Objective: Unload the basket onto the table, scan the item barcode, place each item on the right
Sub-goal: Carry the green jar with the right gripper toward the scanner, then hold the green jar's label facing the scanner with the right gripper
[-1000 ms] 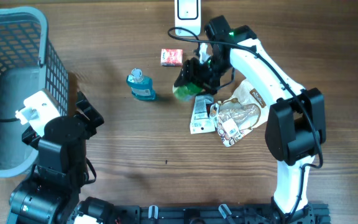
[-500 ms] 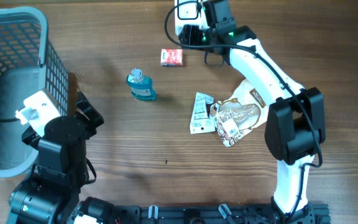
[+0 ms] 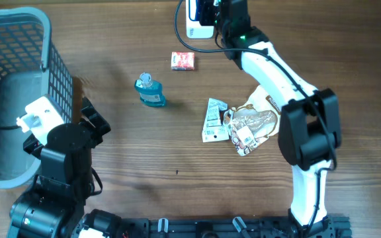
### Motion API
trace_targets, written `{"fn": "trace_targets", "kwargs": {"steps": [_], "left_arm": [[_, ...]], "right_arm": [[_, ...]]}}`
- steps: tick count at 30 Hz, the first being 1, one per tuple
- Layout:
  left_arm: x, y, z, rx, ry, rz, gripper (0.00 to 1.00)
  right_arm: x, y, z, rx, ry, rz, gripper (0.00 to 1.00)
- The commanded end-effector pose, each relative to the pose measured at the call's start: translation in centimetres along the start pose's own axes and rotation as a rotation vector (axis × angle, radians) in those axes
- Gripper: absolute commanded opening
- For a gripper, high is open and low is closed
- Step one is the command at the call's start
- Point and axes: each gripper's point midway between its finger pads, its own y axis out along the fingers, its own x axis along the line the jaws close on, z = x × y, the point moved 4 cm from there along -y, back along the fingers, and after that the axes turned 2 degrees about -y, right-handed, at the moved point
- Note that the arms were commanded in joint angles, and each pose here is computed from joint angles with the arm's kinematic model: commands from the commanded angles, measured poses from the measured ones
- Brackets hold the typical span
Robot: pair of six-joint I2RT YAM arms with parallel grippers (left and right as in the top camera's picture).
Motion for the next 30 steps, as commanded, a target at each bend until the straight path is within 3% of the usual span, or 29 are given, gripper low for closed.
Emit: {"fn": "trace_targets", "kwargs": {"steps": [1,12,30], "left_arm": [[0.2,-0.1,-0.1,-0.005,-0.019,-0.006,1.00],[0.2,-0.1,-0.1,-0.005,-0.019,-0.006,1.00],[0.2,-0.1,-0.1,-0.005,-0.019,-0.006,1.00]], "right_arm": [[-0.8,1.7,0.7,-0.046,-0.088,0.060,0.66],[0.1,3.0,0.0,-0.189,-0.098,0.029,0.66],[2.7,5.6,4.3,-0.257,-0.100,0.008,0.66]]}}
